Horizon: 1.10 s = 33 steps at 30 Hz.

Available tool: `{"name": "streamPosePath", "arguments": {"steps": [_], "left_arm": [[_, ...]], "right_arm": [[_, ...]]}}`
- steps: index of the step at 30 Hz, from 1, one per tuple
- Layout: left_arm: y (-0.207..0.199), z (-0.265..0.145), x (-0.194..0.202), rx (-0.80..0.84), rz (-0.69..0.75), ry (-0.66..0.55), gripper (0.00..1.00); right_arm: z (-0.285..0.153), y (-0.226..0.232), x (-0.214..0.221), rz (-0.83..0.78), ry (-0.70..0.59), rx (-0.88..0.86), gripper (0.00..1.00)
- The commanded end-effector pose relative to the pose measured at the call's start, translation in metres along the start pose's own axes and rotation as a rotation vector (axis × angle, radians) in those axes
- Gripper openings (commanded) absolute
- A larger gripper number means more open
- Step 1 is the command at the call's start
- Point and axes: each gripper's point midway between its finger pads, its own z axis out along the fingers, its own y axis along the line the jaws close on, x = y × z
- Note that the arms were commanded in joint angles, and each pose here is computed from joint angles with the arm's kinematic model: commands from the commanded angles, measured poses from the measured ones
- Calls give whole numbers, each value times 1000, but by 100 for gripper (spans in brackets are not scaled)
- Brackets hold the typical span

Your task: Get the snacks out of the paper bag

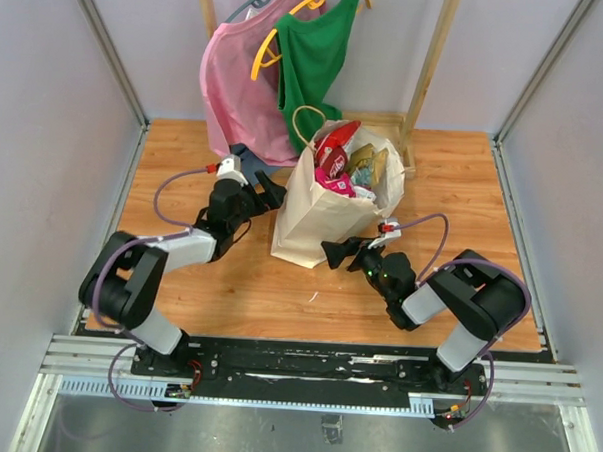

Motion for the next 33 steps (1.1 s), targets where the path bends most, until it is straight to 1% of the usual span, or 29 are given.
{"name": "streamPosePath", "arguments": {"steps": [1,3,6,9,12,18,21,25,29,31,33], "left_arm": [[1,28,19,11,-7,31,100],[0,38,31,6,-23,59,100],[-9,48,52,11,-32,119,100],[-22,52,76,11,-3,172,100],[-35,49,101,35,-4,219,100],[-60,47,152,121,-81,323,100],[-76,46,168,183,-156,362,100],[-111,46,190,260,-222,403,100],[-157,45,212,331,-262,404,100],[-182,48,223,351,-243,411,100],[-203,51,239,349,-160,433,100]], "right_arm": [[2,14,-43,-109,-164,-30,99],[3,17,-52,-154,-186,-42,99],[5,33,-63,-218,-205,-111,100],[8,47,-68,-264,-187,-190,99],[10,55,-78,-306,-175,-225,98],[14,74,-108,-449,-164,-249,98],[15,82,-124,-516,-168,-257,99],[15,87,-133,-617,-120,-260,100],[7,83,-148,-735,-55,-248,99],[1,79,-154,-764,13,-257,99],[-5,73,-166,-770,54,-243,98]]}}
